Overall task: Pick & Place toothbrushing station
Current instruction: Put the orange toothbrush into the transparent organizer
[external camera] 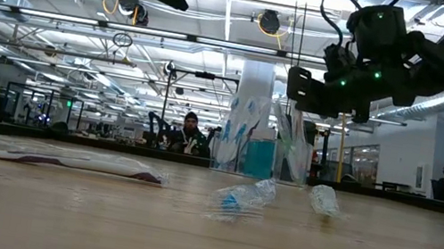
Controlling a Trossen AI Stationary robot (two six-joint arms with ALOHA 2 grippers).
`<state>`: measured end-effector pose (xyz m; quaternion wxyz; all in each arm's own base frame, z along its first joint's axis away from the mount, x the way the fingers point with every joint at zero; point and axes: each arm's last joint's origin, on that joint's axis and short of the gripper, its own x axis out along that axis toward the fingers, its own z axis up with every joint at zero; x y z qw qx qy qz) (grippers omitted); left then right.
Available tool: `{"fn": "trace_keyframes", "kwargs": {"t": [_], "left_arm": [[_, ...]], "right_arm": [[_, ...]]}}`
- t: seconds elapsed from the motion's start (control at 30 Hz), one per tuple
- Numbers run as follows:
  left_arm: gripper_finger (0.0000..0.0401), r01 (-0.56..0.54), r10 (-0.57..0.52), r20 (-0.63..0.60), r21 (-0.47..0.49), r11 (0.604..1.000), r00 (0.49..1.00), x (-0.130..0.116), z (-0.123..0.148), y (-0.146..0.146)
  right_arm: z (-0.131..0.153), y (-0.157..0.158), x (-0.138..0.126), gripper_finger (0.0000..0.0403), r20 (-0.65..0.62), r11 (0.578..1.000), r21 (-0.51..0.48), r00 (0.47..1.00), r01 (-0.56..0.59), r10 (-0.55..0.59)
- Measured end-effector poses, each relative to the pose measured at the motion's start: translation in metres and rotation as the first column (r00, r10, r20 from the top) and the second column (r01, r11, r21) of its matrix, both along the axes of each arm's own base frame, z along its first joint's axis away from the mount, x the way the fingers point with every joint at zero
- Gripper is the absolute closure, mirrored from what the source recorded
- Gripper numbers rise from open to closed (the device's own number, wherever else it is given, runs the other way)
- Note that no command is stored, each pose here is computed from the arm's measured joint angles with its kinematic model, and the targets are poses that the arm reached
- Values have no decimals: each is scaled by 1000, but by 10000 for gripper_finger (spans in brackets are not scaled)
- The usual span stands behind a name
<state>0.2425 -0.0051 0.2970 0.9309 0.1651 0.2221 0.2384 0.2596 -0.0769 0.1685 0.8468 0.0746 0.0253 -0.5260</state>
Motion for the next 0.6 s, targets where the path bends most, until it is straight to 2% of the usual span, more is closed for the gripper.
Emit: {"fn": "trace_keyframes", "kwargs": {"t": [0.13, 0.33, 0.6], "left_arm": [[121, 0, 0, -5, 0, 1000, 1000, 0, 0, 0], [121, -1, 1, -3, -2, 1000, 1000, 0, 0, 0], [121, -2, 2, -1, -5, 1000, 1000, 0, 0, 0]], "right_arm": [[-4, 0, -1, 373, -37, 1000, 15, 999, 0, 1], [-14, -4, -5, 348, -30, 994, 100, 999, 42, -39], [-11, -5, -6, 344, -61, 997, 74, 998, 33, -28]]}}
